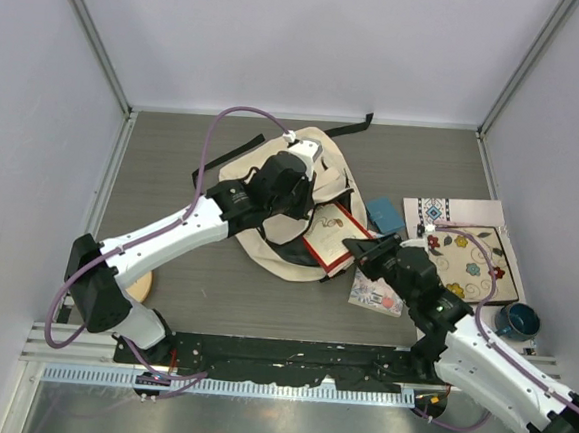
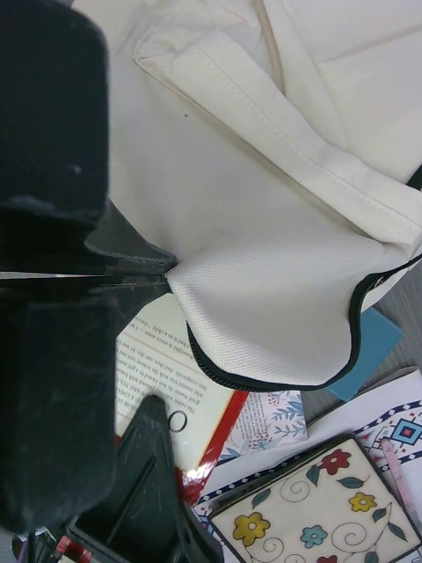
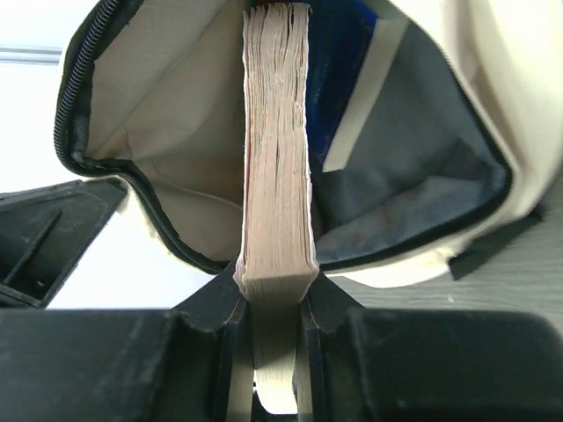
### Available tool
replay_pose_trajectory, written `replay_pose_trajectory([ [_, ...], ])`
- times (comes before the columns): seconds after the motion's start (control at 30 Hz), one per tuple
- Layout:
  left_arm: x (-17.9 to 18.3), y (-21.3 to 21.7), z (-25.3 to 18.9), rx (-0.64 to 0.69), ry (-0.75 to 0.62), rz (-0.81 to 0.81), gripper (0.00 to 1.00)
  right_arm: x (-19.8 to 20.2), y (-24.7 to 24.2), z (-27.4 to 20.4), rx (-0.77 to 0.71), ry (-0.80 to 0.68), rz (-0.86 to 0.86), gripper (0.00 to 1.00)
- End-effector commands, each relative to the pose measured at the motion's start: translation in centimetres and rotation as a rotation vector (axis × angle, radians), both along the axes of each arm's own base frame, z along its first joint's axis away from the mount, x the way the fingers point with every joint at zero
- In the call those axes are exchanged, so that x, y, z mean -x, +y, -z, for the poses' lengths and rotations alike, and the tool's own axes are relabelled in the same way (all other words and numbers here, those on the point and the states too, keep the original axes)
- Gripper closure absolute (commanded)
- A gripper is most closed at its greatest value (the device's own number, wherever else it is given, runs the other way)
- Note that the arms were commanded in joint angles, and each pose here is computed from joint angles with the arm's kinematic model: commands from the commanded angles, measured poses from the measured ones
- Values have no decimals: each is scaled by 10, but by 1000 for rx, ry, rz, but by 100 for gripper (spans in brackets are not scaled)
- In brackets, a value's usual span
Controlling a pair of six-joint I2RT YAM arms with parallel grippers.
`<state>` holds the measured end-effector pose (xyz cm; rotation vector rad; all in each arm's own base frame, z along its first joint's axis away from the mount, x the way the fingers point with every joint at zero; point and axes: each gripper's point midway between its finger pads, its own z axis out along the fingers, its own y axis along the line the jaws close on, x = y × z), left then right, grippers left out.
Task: Pack the student bag
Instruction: Place the book in the student bag.
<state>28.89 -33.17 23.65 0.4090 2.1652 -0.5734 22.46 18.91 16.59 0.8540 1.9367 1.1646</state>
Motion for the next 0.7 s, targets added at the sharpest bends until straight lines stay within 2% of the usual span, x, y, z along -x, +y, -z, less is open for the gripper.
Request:
replay_pose_trajectory([
  [0.0,0,-10,-52,138,-85,23,100,-18,26,-62,-230,-169,-36,99],
  [0.2,2,-14,-53,148,-78,44,100,-40,34,-51,-239,-169,0,99],
  [0.43,4,-14,-54,152,-82,53,100,-70,30,-40,-160,-181,100,99],
  [0.67,6,-14,-56,152,-84,66,100,-101,45,-39,-157,-197,138,99],
])
